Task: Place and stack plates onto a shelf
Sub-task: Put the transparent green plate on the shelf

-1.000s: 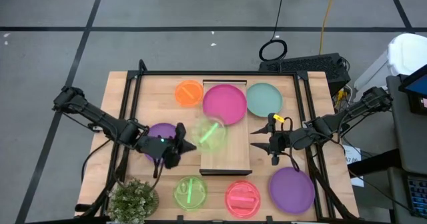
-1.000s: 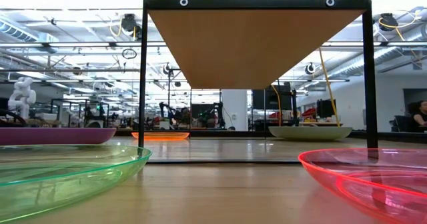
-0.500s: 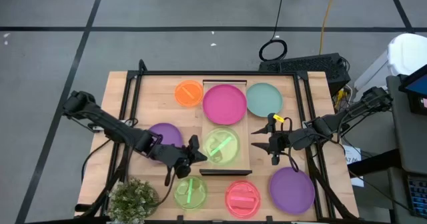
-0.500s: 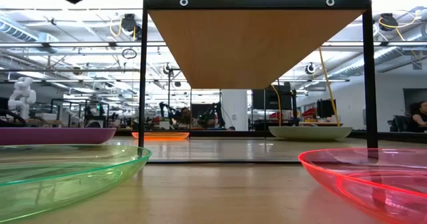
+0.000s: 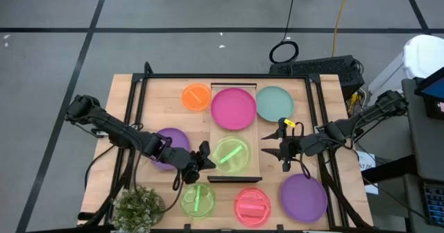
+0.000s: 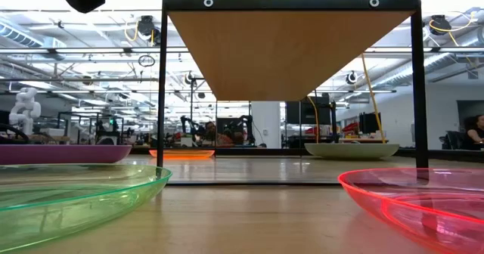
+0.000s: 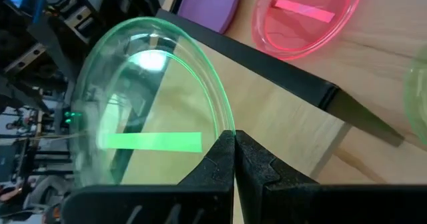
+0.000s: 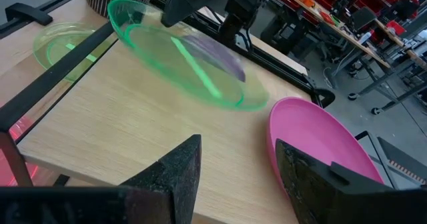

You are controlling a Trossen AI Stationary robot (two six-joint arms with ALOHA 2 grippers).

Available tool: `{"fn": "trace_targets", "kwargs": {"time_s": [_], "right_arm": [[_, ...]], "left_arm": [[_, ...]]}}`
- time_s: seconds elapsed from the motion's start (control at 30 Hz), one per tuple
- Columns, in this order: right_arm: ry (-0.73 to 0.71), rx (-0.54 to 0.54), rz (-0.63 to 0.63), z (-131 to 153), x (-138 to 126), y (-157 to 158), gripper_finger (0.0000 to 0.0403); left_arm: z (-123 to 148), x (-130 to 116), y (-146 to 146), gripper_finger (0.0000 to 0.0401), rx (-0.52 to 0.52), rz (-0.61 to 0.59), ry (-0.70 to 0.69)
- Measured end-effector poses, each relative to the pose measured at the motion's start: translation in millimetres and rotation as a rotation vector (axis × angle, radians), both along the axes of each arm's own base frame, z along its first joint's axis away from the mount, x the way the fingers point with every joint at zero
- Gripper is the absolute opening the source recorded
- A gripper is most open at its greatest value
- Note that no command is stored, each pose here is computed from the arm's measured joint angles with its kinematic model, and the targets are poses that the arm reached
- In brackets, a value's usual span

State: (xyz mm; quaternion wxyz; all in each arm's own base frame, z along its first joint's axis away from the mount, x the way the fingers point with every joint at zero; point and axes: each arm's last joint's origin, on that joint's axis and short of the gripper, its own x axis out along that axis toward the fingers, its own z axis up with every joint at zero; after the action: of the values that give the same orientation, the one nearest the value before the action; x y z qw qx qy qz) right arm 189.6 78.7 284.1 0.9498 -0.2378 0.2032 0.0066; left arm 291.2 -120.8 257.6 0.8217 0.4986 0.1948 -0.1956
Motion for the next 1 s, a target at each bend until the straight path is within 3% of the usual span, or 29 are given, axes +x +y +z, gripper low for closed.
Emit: {"fn": "trace_targets", "kwargs": {"time_s": [0.67, 1.0], "right_arm": [[0.0, 0.0, 0.0, 0, 0, 0, 0.0173], [0.0, 0.0, 0.0, 0, 0, 0, 0.0173]], "left_arm": [[-4, 2, 11, 0.0002, -0.091, 0.024, 0.064], [-8, 7, 12, 0.0031, -0.092, 0.035, 0.065]]}}
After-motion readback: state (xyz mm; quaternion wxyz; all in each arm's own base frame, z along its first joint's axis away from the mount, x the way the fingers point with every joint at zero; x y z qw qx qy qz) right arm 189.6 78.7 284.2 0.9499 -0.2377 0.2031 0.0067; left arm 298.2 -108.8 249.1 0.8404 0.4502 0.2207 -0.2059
